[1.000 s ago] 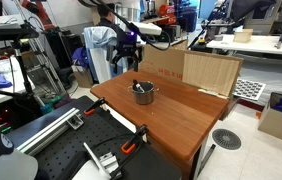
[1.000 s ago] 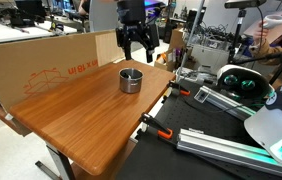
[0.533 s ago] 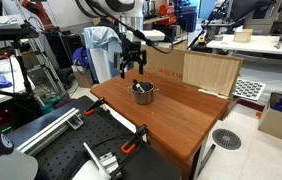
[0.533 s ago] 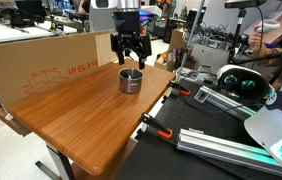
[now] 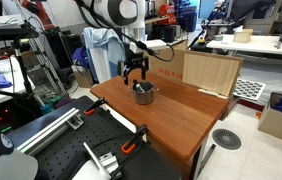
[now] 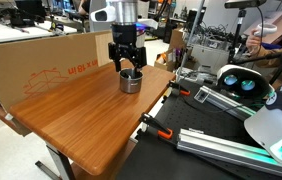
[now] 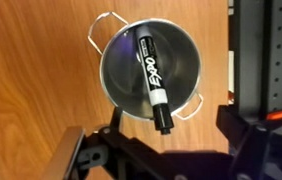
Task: Take the black marker out of the silver pot
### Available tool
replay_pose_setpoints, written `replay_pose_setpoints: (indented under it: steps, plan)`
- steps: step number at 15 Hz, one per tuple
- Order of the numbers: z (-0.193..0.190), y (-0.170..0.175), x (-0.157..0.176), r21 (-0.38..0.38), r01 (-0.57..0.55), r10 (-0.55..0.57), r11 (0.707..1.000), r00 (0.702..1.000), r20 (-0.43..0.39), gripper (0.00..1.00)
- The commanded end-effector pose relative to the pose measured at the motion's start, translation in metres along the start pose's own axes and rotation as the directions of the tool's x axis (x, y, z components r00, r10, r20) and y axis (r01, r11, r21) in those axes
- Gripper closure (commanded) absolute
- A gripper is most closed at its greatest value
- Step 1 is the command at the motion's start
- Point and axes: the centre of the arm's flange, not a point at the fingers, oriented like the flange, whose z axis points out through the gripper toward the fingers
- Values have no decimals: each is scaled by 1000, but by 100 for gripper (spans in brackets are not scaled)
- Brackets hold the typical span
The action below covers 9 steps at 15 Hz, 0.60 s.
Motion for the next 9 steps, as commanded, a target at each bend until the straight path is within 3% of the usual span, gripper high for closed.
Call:
replay_pose_setpoints:
  steps: [1,3,4,6,9]
  plan:
    - [10,8,-1,-16,12,-12,1000,1000,-2,0]
    - [12,9,0,-13,16,-16,1000,1000,5,0]
    - [11,10,0,-18,21,-21,1000,1000,5,25]
    - [10,11,2,-28,31,-31,999,999,10,32]
    - [7,14,2,-39,38,-38,999,999,10,58]
